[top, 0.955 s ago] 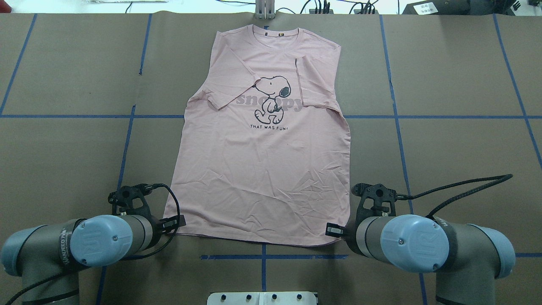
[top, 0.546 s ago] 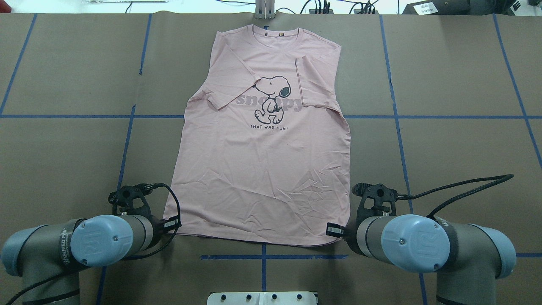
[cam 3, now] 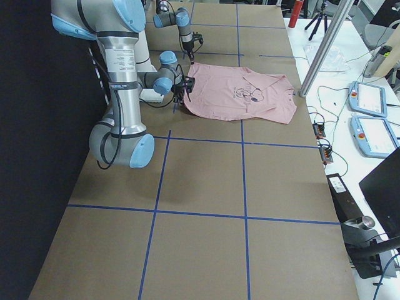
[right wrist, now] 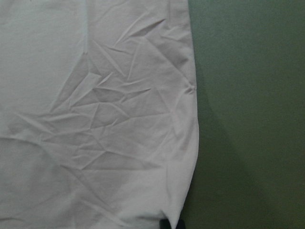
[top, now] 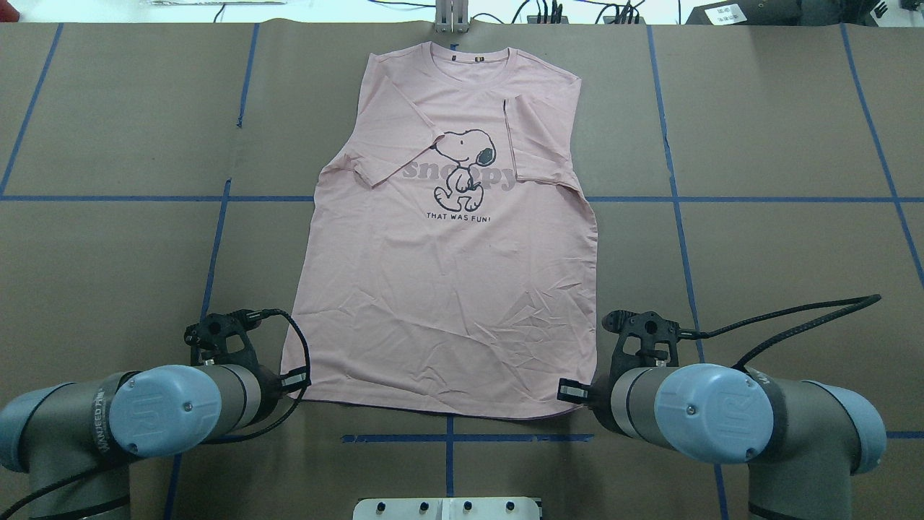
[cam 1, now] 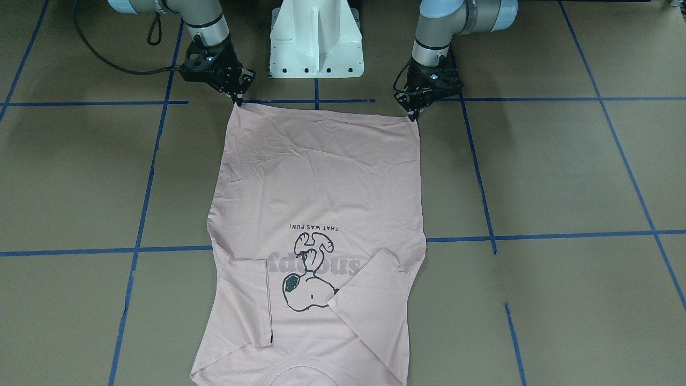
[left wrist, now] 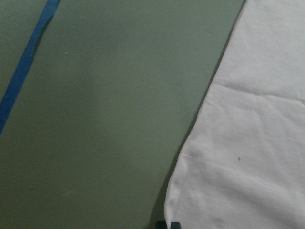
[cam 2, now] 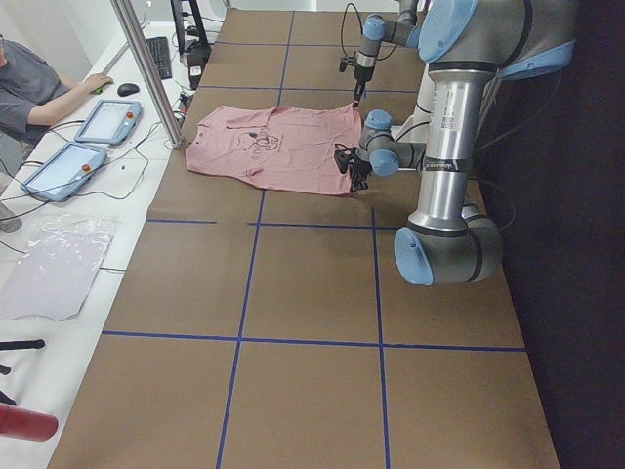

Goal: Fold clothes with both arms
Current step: 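Lift the hem with both grippers and fold it toward the collar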

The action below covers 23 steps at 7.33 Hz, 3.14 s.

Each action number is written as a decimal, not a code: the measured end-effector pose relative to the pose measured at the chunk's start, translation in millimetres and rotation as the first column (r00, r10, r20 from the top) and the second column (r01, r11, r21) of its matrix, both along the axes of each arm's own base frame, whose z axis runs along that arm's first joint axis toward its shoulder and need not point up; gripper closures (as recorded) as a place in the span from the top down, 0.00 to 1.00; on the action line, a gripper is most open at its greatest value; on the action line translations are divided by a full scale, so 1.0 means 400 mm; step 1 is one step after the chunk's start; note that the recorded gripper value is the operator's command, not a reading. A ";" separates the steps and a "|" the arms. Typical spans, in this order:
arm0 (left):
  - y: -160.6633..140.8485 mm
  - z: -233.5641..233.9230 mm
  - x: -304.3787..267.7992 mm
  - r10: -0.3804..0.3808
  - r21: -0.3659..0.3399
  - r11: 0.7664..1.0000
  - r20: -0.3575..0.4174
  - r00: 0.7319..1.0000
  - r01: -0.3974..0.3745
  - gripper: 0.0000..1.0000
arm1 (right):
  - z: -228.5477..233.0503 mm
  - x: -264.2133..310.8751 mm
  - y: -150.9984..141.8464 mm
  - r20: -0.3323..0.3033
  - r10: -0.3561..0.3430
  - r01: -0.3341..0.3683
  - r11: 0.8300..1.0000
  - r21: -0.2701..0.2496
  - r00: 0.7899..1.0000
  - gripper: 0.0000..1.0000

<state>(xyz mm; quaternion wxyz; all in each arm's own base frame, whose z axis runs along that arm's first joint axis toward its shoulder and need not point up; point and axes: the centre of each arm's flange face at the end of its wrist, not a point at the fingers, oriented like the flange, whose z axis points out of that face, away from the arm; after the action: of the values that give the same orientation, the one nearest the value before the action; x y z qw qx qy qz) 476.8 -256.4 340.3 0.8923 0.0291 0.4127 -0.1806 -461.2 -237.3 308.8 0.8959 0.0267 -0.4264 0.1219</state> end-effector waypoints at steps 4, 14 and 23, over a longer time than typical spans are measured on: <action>0.092 -0.187 -0.116 0.041 0.002 0.999 -0.089 0.995 -0.041 0.00 | -0.006 0.122 0.072 0.018 -0.058 0.058 0.998 -0.017 0.998 0.00; -0.027 -0.343 -0.155 0.080 0.122 0.990 -0.072 0.994 -0.071 0.00 | -0.092 0.181 -0.156 0.026 -0.039 0.032 0.975 0.222 0.999 0.00; -0.776 -0.117 -0.064 -0.164 0.248 0.954 -0.037 0.986 0.168 0.00 | 0.101 0.161 -0.919 -0.099 0.068 -0.042 0.969 0.245 0.993 0.00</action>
<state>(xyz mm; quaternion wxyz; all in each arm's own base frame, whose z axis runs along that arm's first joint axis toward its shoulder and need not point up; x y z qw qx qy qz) 451.3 -566.9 293.7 0.8599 0.1748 0.4352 -0.2016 -396.8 -604.8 349.1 0.9036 0.1543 -0.3889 0.0919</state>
